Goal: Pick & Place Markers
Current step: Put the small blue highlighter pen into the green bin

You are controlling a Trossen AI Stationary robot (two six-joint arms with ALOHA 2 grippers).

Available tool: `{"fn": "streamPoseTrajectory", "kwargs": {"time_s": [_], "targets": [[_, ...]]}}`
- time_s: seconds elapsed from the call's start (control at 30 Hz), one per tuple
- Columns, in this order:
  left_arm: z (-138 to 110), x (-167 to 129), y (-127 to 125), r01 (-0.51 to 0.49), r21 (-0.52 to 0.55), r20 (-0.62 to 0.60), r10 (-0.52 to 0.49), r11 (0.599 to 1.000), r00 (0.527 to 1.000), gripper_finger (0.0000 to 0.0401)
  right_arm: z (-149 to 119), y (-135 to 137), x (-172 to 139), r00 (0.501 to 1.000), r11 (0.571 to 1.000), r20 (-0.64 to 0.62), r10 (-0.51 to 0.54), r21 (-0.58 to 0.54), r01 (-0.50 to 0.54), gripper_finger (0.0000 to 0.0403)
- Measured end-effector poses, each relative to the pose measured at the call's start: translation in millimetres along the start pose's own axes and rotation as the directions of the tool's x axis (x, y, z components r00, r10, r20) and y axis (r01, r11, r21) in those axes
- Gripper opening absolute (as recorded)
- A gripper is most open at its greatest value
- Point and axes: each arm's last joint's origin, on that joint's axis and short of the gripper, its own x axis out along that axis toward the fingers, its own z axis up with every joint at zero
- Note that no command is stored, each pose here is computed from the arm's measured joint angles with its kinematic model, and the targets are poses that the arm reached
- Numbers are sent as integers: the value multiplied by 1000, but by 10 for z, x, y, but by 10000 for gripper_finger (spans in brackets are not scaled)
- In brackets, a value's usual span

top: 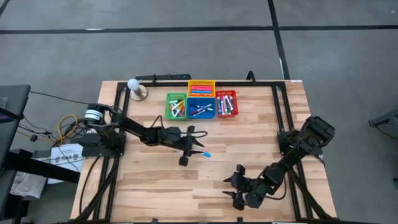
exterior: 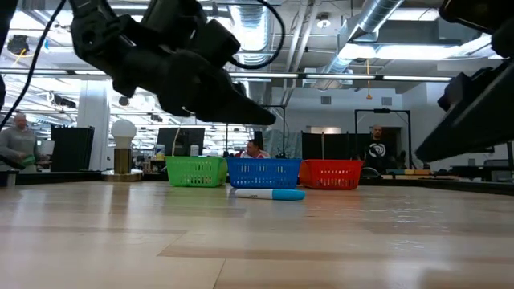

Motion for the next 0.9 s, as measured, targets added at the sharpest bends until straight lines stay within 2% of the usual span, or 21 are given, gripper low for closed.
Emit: {"fn": "streamPoseTrajectory", "kwargs": {"time_s": [0.17, 0.27, 0.47, 0.67, 0.9], "targets": [[0, 67, 75, -19, 40, -10, 19, 999, 1000, 122, -4, 3, 0, 1000, 1000, -14, 14, -18, -14, 226], [-80, 60, 120, -18, 27, -79, 20, 999, 997, 122, -12, -5, 0, 1000, 999, -24, 9, -42, -10, 226], [-332, 125, 59, 24, -13, -198, -26, 1000, 980, 121, -20, -29, 12, 999, 994, -54, 6, -110, -12, 226], [-541, 187, 112, 2, -28, -264, -10, 1000, 965, 121, 24, -113, 69, 998, 983, -63, -32, -184, 20, 226], [-643, 216, 180, 15, -80, -268, -36, 997, 963, 121, 59, -259, 140, 989, 954, -100, -106, -291, 73, 226]]}}
